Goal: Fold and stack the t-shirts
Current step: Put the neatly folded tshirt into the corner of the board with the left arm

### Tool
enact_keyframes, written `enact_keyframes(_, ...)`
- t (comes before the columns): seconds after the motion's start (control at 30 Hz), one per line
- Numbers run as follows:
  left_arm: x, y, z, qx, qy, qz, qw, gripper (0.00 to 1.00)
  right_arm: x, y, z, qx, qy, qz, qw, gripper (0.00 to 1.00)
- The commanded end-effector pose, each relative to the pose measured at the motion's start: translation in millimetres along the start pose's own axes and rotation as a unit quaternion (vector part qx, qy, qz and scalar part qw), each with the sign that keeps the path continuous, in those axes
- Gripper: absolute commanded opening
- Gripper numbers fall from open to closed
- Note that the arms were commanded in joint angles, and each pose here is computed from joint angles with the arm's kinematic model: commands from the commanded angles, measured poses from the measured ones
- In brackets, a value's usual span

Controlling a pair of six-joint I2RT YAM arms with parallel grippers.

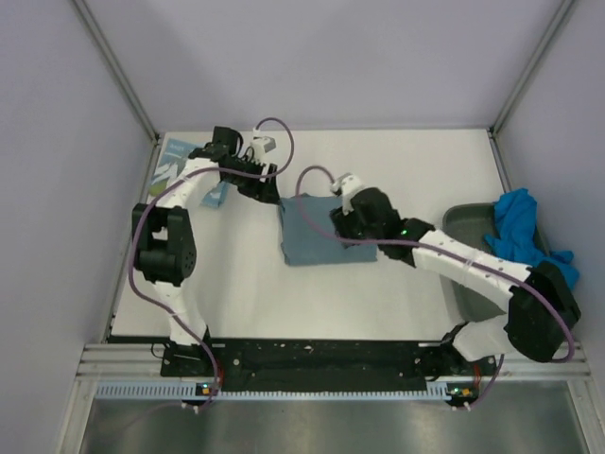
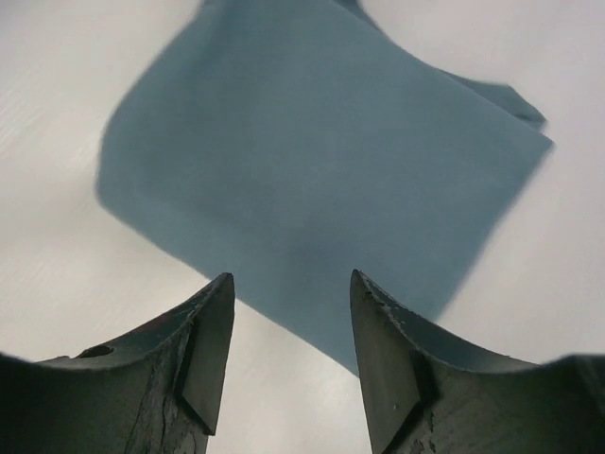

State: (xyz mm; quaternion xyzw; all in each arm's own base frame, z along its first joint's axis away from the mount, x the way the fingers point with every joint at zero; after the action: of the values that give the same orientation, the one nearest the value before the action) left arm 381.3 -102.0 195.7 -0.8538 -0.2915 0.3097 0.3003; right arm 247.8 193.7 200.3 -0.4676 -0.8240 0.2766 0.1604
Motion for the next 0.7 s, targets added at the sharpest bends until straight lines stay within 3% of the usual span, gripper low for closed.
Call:
enact_keyframes(0.0, 8.4, 33.1, -20.7, -0.024, -0.034, 0.023, 0.999, 0.8, 58.9, 20.6, -1.1, -0.027, -0.136, -0.01, 0.99, 0.52)
enact_keyframes(0.17, 21.0, 58.8, -21.9, -0.012, -0.038, 0.001, 0.999, 0.77, 125.0, 53.6, 6.3, 0.005, -0.239, -0.048, 0.97, 0.48)
enact_keyframes(0.33, 29.3, 73.5, -13.3, 0.007, -0.048, 0.003, 0.999, 0.53, 146.7, 77.0, 12.4, 0.036, -0.26, -0.051, 0.964, 0.43)
enact_keyframes(0.5, 35.0, 84.7, -8.1, 0.018, -0.056, 0.007, 0.998, 0.48, 158.9, 86.1, 18.4, 0.047, -0.276, -0.074, 0.957, 0.4)
enact_keyframes(0.67, 41.9, 92.5, -7.4, 0.02, -0.061, -0.003, 0.998, 0.24, 168.9, 98.9, 36.4, 0.073, -0.299, -0.097, 0.947, 0.37)
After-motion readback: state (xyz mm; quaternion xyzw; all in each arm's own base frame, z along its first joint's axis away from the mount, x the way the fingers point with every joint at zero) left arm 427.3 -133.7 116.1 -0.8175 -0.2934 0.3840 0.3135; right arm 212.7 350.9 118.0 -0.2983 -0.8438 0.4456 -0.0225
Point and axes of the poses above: each gripper's point midway between its finger pads, its own y axis out along the fingers, its own x axis along the line the jaws close on, z = x × y, the point moved 9 cm from there along -y, back along the fingers, and after that the axes turned 1 degree about y, right-handed, at the moved point
